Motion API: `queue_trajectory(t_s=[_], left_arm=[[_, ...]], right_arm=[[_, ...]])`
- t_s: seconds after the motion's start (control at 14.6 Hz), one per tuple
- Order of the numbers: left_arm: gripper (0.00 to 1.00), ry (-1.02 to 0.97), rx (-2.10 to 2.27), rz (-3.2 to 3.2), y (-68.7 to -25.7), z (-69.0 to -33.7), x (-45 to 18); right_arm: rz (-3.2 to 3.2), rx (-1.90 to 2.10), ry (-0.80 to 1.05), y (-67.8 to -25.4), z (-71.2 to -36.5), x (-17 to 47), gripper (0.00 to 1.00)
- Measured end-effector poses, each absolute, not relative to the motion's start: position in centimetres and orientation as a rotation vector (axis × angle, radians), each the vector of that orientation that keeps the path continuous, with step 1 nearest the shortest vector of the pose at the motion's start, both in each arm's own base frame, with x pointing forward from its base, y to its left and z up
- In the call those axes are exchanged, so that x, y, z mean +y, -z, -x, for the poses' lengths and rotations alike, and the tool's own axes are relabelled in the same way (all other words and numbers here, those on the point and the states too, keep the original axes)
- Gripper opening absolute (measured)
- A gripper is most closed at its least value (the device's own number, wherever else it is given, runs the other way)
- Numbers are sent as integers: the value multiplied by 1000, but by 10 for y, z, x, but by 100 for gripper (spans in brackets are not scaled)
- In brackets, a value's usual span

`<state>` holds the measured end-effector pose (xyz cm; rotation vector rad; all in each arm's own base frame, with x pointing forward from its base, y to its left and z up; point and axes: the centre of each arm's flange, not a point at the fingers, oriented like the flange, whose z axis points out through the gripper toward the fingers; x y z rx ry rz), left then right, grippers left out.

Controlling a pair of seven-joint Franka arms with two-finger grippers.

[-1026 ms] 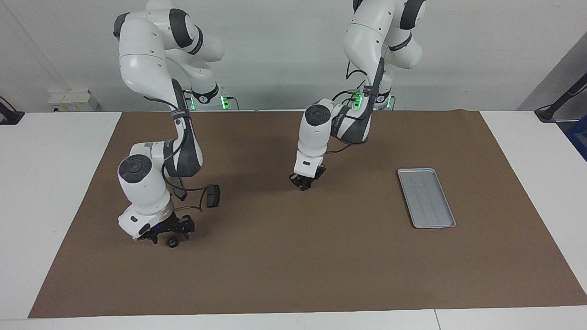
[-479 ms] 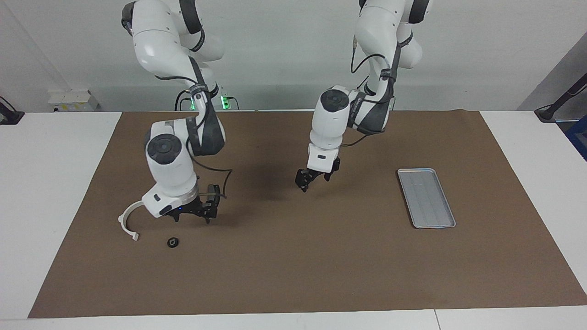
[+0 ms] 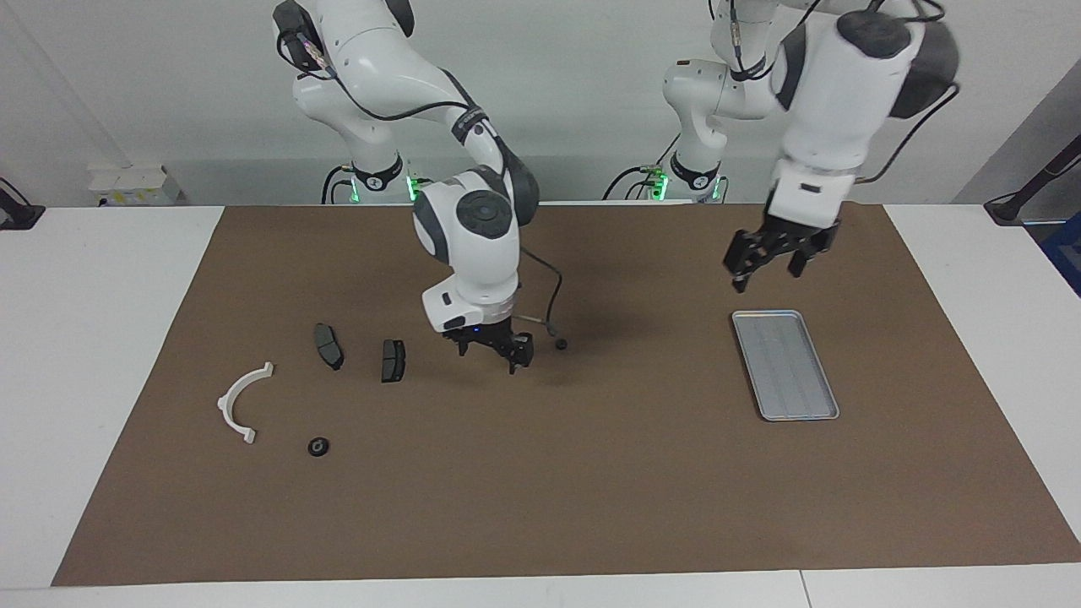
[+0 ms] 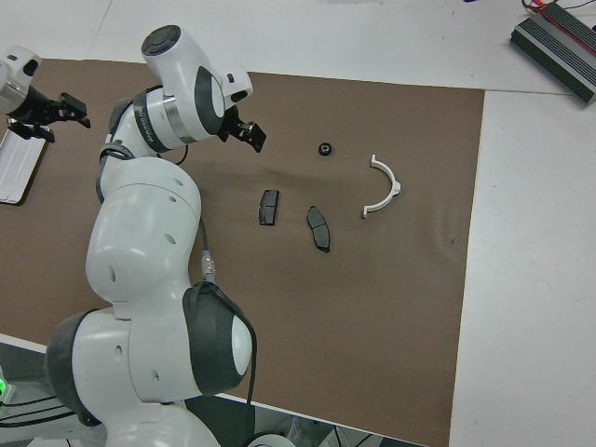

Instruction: Place bearing gear from tray to pile

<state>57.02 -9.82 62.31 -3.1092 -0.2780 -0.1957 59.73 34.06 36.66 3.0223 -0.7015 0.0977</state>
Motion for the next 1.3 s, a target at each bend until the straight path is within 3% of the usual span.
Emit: queue_trajectory(t_s=[0.14,0.41,0.62,0.68,0.89,1.3], left_arm=[[100,139,-160,3109,-647,-549,-59],[100,-29,45,3103,-651,-527,-35],[100,-49,24,3103,-651,-527,-14],[100,-46,11,3104,-651,-527,-8],[100,-43,-10,3111,-652,-527,-1],[100,-87,-11,3111,-637,-535,-2]], right_arm=[[-3013,-770,-91,-345,-580,383,100],[-3022,-772,-88,-320,-570,422,100],[-3032,-757,-88,-306,-566,428,100],[-3034,-755,-86,-298,-564,427,94],[-3047,-744,-86,-275,-555,424,90],[-3038,-739,-77,-278,-551,423,91]])
